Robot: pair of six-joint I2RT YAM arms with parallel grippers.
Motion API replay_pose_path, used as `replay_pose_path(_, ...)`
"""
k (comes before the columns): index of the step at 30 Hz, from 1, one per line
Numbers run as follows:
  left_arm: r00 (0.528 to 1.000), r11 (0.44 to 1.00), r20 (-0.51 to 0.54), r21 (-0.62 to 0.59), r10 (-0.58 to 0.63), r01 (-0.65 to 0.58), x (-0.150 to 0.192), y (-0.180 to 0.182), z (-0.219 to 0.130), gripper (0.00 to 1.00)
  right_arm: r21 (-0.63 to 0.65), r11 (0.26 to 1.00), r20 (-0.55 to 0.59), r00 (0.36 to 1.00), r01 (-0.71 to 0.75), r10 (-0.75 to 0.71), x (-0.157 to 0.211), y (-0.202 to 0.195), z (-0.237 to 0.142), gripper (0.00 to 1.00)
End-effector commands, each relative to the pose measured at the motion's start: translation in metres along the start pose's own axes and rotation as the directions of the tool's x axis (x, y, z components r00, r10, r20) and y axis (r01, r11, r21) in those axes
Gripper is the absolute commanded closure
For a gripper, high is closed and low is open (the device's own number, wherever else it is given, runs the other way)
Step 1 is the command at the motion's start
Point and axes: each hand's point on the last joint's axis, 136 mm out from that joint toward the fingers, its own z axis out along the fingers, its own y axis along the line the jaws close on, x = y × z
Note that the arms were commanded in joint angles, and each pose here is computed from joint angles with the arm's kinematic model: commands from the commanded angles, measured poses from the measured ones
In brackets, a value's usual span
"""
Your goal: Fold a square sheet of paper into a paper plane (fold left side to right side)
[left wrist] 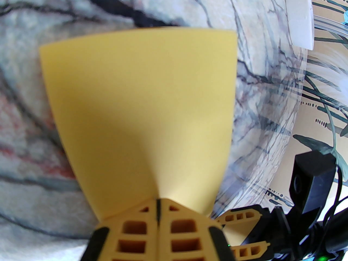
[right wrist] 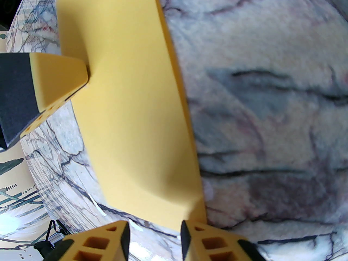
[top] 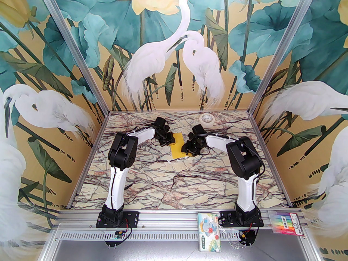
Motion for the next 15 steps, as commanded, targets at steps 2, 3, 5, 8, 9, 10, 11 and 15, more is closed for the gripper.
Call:
replay_pose_path(2, 1.0, 0.997, -0.023, -0.07, -0.016, 0.014, 0.012, 0.022, 0.007, 1.0, 0.064, 0.998, 0.026, 0.999, 0.022, -0.024, -0.006, -0.003, -0.006, 0.64)
replay_pose_path(3, 1.0, 0.999, -0.01, -0.053, -0.004, 0.003, 0.008, 0.015, 0.001, 1.0, 0.075, 0.997, 0.026, 0.999, 0.023, -0.025, -0.006, -0.005, -0.007, 0.64)
replay_pose_path(5, 1.0, 1.0, 0.014, -0.018, 0.005, -0.004, 0.0, 0.002, -0.009, 1.0, 0.09, 0.996, 0.025, 0.999, 0.028, -0.031, -0.005, -0.006, -0.007, 0.64)
replay_pose_path(8, 0.998, 0.999, 0.057, 0.025, 0.024, -0.025, -0.013, -0.015, -0.027, 0.98, 0.1, 0.995, 0.024, 0.999, 0.027, -0.029, -0.004, -0.009, -0.008, 0.62)
replay_pose_path(9, 0.997, 0.999, 0.07, 0.034, 0.028, -0.031, -0.018, -0.018, -0.032, 0.98, 0.103, 0.994, 0.024, 0.999, 0.025, -0.028, -0.004, -0.01, -0.007, 0.62)
replay_pose_path(10, 0.996, 0.999, 0.081, 0.041, 0.03, -0.033, -0.024, -0.018, -0.036, 0.97, 0.105, 0.994, 0.023, 0.999, 0.026, -0.028, -0.004, -0.01, -0.007, 0.62)
replay_pose_path(11, 0.996, 0.999, 0.087, 0.042, 0.025, -0.029, -0.028, -0.016, -0.038, 0.97, 0.106, 0.994, 0.023, 0.999, 0.026, -0.029, -0.003, -0.011, -0.007, 0.62)
replay_pose_path(15, 0.996, 0.999, 0.089, 0.051, -0.001, -0.004, -0.043, -0.002, -0.037, 0.97, 0.11, 0.994, 0.022, 0.999, 0.026, -0.028, -0.004, -0.011, -0.007, 0.61)
